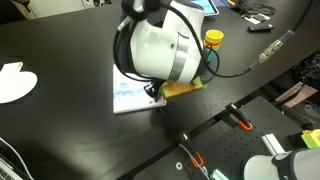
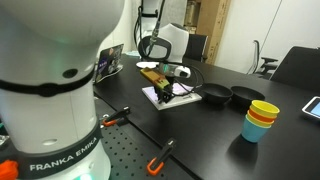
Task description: Open the blue and white book.
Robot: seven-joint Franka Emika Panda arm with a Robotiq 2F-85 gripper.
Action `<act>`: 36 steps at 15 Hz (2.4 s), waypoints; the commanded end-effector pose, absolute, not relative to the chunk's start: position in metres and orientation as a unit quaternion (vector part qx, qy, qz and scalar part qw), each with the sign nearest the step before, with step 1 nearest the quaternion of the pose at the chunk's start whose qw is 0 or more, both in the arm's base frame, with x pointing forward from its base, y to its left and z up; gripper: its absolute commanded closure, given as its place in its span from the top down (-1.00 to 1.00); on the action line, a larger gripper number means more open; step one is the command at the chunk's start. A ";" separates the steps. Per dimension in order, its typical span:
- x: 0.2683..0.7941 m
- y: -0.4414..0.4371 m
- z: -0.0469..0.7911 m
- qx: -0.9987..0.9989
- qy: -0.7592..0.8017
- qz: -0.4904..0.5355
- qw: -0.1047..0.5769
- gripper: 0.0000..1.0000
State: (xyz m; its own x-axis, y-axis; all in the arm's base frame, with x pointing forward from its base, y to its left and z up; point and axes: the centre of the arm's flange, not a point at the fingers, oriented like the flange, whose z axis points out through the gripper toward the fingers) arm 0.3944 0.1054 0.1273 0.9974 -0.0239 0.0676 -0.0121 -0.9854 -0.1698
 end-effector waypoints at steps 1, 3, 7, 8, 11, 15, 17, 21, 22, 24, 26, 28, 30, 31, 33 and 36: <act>0.385 0.106 0.120 -0.997 0.000 -0.076 -0.004 -0.78; 0.386 0.102 0.123 -0.994 0.000 -0.096 -0.047 -0.80; 0.395 0.090 0.142 -0.986 0.013 -0.110 -0.125 -0.79; 0.394 0.087 0.150 -0.984 0.019 -0.108 -0.141 -0.78; 0.392 0.080 0.170 -0.978 0.036 -0.087 -0.186 -0.79; 0.393 0.066 0.189 -0.982 -0.016 -0.018 -0.186 -0.78; 0.396 0.066 0.196 -0.983 -0.037 0.022 -0.181 -0.77; 0.407 0.088 0.237 -0.977 -0.095 0.048 -0.186 -0.75; 0.411 0.096 0.246 -0.976 -0.108 0.046 -0.185 -0.74; 0.416 0.109 0.256 -0.975 -0.137 0.047 -0.168 -0.75; 0.417 0.121 0.258 -0.975 -0.165 0.058 -0.138 -0.74; 0.412 0.134 0.260 -0.974 -0.188 0.076 -0.103 -0.74; 0.399 0.143 0.262 -0.972 -0.207 0.092 -0.068 -0.75; 0.395 0.149 0.263 -0.970 -0.215 0.096 -0.056 -0.76; 0.384 0.158 0.267 -0.967 -0.230 0.099 -0.033 -0.73; 0.367 0.171 0.264 -0.961 -0.255 0.108 -0.005 -0.75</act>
